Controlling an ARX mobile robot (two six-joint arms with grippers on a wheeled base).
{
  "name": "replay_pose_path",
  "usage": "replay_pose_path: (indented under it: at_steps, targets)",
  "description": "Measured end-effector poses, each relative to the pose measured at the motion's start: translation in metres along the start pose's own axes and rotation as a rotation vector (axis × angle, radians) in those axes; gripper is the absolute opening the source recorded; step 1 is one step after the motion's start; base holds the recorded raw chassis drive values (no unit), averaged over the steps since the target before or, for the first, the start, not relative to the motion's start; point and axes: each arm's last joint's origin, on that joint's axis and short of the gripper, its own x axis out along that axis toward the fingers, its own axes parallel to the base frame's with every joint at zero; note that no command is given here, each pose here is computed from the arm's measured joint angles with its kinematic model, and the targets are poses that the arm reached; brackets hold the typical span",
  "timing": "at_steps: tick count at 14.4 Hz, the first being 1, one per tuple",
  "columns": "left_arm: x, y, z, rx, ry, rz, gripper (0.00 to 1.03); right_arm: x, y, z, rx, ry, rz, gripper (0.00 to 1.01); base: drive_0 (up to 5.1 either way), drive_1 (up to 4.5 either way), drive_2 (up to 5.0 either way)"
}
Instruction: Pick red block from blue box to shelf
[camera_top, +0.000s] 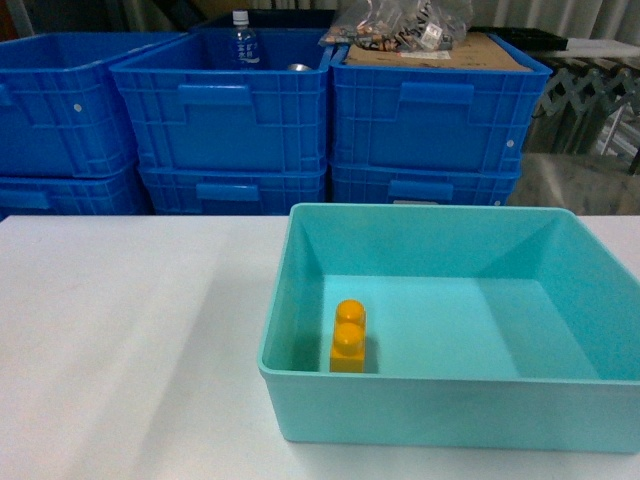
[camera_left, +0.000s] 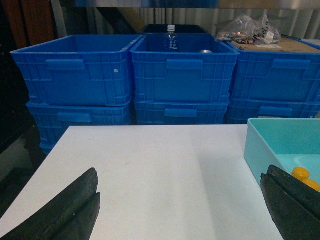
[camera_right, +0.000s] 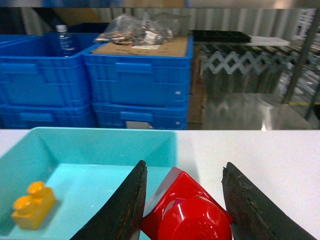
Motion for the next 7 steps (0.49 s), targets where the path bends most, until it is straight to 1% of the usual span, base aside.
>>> replay_pose_path:
  at_steps: [1, 2, 4, 5, 6, 7]
  targets:
    - [0.0, 0.0, 0.0, 0.0, 0.0, 0.003, 0.98, -0.004, -0.005, -0.002, 0.0, -0.001, -0.024, 0.39, 0.0, 0.0, 0.0]
    - [0.0, 0.0, 0.0, 0.0, 0.0, 0.0, 0.98, -0.007, -0.005, -0.005, 0.0, 0.007, -0.018, 0.39, 0.0, 0.0, 0.0]
    - [0.0, 0.0, 0.0, 0.0, 0.0, 0.0, 0.98, -0.013, -0.004, -0.007, -0.001, 0.002, -0.01, 0.39, 0.0, 0.0, 0.0]
    - [0.0, 0.0, 0.0, 0.0, 0.0, 0.0, 0.98, -0.016, -0.004, -0.01, -0.003, -0.032, -0.009, 0.39, 0.0, 0.0, 0.0]
    - [0.0, 0.0, 0.0, 0.0, 0.0, 0.0, 0.98, -0.017, -0.004, -0.014, -0.004, -0.001, -0.01, 0.39, 0.0, 0.0, 0.0]
    - [0.0, 0.0, 0.0, 0.0, 0.0, 0.0, 0.98, -0.019, -0.004, -0.013, -0.006, -0.008, -0.01, 0.39, 0.0, 0.0, 0.0]
